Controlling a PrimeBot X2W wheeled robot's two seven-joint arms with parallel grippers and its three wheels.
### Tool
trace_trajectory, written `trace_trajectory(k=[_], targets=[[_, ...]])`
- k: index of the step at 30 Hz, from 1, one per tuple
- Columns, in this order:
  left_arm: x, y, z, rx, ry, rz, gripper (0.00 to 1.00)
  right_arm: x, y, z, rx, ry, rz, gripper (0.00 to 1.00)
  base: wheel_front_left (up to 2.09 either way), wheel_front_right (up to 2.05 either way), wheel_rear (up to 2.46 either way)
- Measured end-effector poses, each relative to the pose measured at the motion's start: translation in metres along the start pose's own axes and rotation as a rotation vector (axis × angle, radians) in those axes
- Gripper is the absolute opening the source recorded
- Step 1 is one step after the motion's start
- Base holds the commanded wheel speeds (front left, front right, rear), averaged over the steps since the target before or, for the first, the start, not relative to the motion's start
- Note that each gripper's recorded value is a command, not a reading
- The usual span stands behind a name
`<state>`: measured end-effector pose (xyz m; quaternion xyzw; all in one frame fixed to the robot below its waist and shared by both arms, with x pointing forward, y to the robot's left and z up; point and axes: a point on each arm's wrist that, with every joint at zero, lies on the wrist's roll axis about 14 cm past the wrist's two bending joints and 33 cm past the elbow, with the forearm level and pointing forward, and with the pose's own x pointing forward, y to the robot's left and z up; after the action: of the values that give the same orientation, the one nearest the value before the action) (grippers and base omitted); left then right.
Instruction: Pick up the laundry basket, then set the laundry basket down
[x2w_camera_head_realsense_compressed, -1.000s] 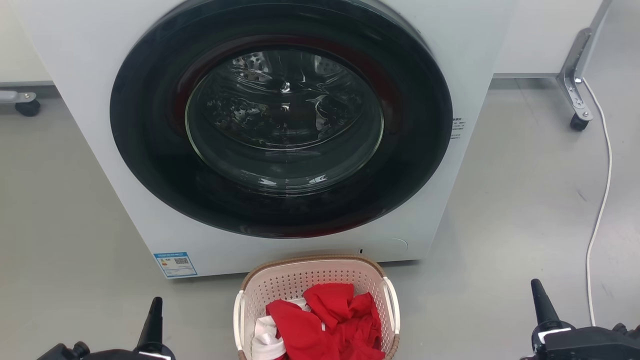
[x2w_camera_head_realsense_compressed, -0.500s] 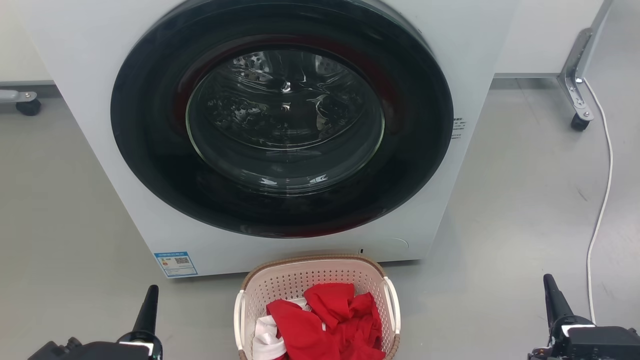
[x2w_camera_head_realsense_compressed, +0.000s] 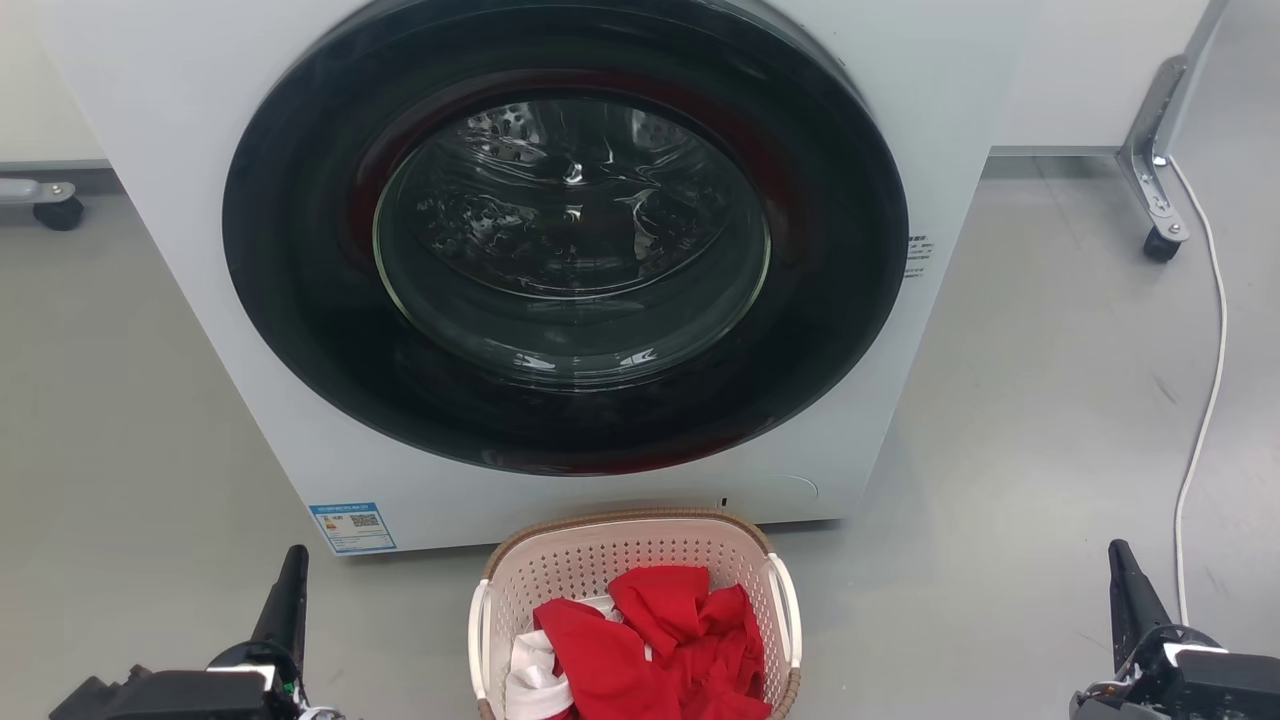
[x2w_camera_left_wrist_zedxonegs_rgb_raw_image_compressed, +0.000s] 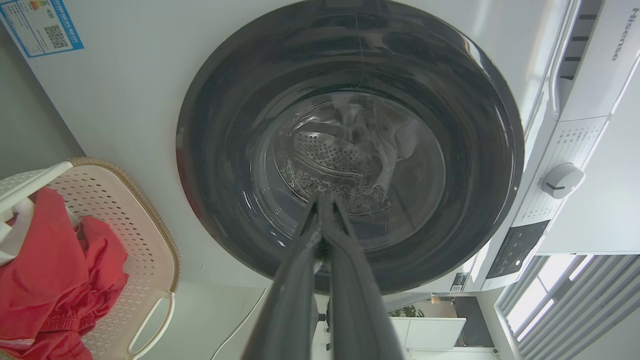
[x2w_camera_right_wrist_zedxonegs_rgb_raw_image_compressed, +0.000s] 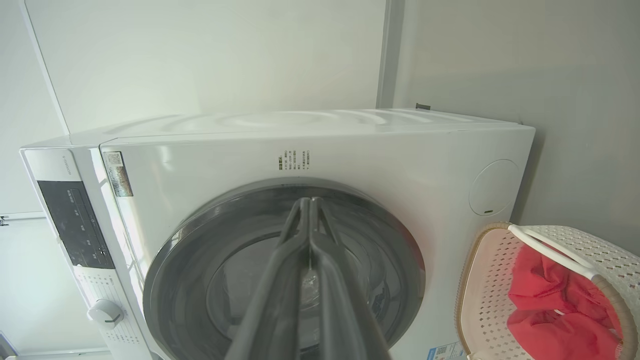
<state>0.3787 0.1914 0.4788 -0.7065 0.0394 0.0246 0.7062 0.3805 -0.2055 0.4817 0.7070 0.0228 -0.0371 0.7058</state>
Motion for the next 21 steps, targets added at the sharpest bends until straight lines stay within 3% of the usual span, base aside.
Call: trace_trajectory(k=[21], targets=[[-0.0001,0.0002,0.0002,-0.002,-0.001,0.001,0.0,0.0003,0.0004,-0.0003,0.001,0.0,0.001,0.0,0.0,0.0,0.0]])
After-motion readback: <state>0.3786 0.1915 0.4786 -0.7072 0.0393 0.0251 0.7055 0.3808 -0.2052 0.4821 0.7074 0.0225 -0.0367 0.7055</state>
